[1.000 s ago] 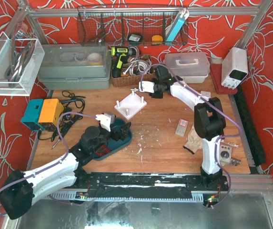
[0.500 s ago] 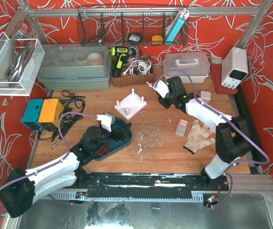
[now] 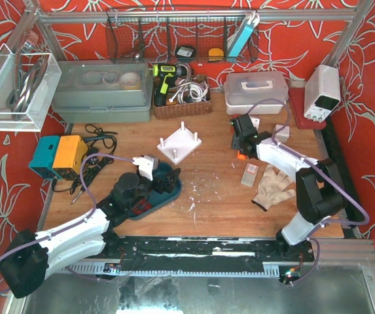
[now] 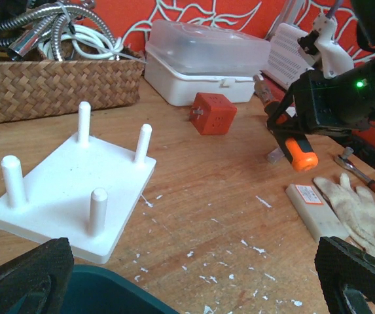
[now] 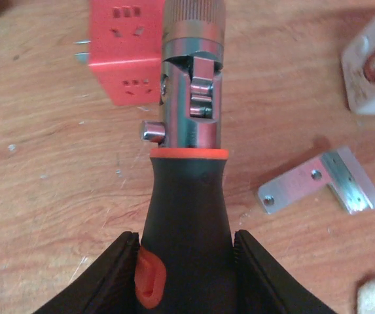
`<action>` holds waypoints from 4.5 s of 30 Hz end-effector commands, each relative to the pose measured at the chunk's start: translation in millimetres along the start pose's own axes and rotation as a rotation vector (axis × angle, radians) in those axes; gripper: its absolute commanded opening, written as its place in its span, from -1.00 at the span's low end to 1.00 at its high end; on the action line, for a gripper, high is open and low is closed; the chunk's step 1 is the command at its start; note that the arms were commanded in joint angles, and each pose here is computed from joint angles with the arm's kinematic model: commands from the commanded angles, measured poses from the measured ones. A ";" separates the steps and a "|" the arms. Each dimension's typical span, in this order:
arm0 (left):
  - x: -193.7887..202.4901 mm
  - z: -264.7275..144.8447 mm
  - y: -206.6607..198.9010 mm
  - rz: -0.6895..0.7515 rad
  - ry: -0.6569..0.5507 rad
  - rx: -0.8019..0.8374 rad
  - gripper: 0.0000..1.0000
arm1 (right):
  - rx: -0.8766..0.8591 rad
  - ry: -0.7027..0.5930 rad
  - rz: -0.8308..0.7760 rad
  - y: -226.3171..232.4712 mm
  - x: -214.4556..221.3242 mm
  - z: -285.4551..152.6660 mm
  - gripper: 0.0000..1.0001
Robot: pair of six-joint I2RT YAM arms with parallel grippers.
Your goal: Install the large spring
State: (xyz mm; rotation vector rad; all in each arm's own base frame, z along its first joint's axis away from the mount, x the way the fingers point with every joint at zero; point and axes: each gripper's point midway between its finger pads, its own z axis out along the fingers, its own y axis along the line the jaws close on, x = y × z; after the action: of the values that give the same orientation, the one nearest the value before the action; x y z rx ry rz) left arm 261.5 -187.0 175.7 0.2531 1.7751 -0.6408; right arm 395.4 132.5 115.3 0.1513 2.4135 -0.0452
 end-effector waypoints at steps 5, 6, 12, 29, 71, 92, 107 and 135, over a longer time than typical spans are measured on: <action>-4.7 0.1 0.0 -0.002 -0.016 -0.008 1.00 | 0.112 0.116 0.427 -6.2 2.0 32.1 -0.84; -4.6 0.0 0.2 -0.002 -0.016 -0.009 1.00 | 0.107 0.130 0.446 -3.2 4.6 37.6 -0.79; -5.8 -0.5 5.4 -0.004 -0.015 -0.042 1.00 | 0.188 0.170 0.544 -7.9 19.5 59.3 -0.45; -6.6 -3.2 13.9 -0.045 -0.009 -0.094 1.00 | 0.226 0.146 0.422 -25.2 -8.1 24.8 0.39; 80.0 -82.8 109.1 -0.593 0.348 -0.943 0.67 | -0.572 -0.003 -0.052 55.0 46.1 -100.2 0.90; 121.1 -59.7 131.1 -0.523 0.423 -0.989 0.49 | -0.544 0.026 -0.068 57.2 51.8 -89.6 0.87; 124.1 -46.8 142.1 -0.477 0.407 -1.004 0.33 | -0.506 0.023 -0.077 52.3 51.7 -85.5 0.87; 1.5 -34.7 36.6 -0.601 0.108 -0.246 -0.87 | -0.710 0.024 0.007 93.0 47.2 -134.3 0.68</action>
State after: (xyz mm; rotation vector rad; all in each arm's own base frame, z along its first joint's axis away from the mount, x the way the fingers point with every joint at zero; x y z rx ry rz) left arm 249.9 -111.0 135.7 -0.5778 2.1270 -0.6009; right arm 295.5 210.5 154.5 -0.1758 2.3628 0.6244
